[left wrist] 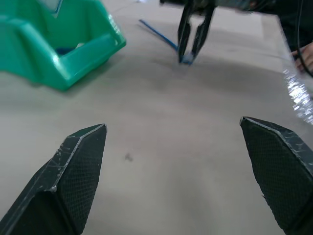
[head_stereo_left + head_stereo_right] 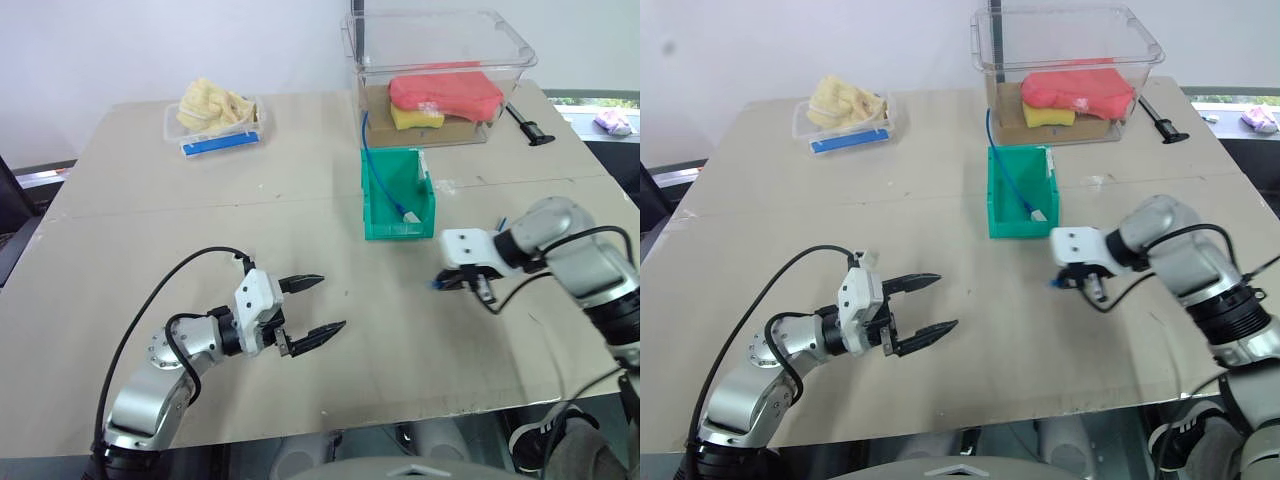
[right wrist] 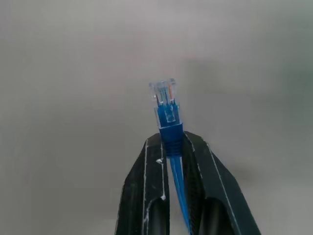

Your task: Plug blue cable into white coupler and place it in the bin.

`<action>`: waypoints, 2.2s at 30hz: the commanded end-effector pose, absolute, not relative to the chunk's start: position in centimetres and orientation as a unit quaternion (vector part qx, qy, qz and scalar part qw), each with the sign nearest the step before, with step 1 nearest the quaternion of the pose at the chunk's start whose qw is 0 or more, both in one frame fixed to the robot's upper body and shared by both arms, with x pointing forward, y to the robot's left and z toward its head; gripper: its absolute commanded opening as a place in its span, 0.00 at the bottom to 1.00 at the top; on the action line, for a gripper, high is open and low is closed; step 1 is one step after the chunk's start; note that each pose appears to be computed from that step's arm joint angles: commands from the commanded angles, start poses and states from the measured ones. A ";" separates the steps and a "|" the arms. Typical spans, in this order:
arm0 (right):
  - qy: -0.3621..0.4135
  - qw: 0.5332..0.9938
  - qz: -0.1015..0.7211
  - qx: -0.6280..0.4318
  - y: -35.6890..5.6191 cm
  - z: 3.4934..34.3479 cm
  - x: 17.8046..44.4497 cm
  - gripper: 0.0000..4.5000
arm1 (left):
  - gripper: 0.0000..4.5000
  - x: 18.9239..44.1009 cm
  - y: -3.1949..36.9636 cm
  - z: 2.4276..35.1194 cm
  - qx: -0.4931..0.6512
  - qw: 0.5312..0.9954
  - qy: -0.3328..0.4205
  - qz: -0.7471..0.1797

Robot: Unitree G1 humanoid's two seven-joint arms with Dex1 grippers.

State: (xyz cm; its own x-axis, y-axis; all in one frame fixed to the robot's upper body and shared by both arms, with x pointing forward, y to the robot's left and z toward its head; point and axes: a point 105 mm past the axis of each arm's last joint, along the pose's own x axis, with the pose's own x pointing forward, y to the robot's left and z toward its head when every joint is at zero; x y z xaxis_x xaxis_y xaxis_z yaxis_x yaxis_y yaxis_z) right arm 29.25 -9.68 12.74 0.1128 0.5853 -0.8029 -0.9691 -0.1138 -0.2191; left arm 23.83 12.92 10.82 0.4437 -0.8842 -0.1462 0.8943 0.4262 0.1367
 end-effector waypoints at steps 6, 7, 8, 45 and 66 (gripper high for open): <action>0.216 0.643 0.605 -0.416 -1.9 10.2 30.0 0.03 | 1.00 24.3 13.1 10.7 0.144 0.830 0.025 -0.539; 0.213 0.645 0.605 -0.415 -1.7 10.1 30.1 0.03 | 1.00 24.3 13.2 10.6 0.146 0.828 0.028 -0.540; 0.213 0.648 0.606 -0.409 -1.7 9.9 30.2 0.17 | 1.00 24.3 13.2 10.6 0.147 0.827 0.032 -0.542; 0.081 0.917 0.385 -0.064 -11.7 13.7 19.8 0.89 | 0.01 29.2 9.3 9.0 0.251 0.718 0.091 -0.642; 0.037 0.880 0.369 0.296 -6.4 20.6 26.7 0.72 | 0.00 30.6 8.3 20.0 0.286 0.769 -0.250 -0.514</action>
State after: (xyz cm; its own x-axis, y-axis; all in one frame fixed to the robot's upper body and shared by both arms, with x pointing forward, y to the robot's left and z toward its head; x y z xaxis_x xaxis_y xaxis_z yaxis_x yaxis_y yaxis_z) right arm 26.81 -6.47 19.68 0.7303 0.6731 0.1165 -0.6114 0.5679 0.5510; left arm 30.72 8.16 19.29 0.3463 -0.9364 0.0570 0.6861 0.2942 0.6653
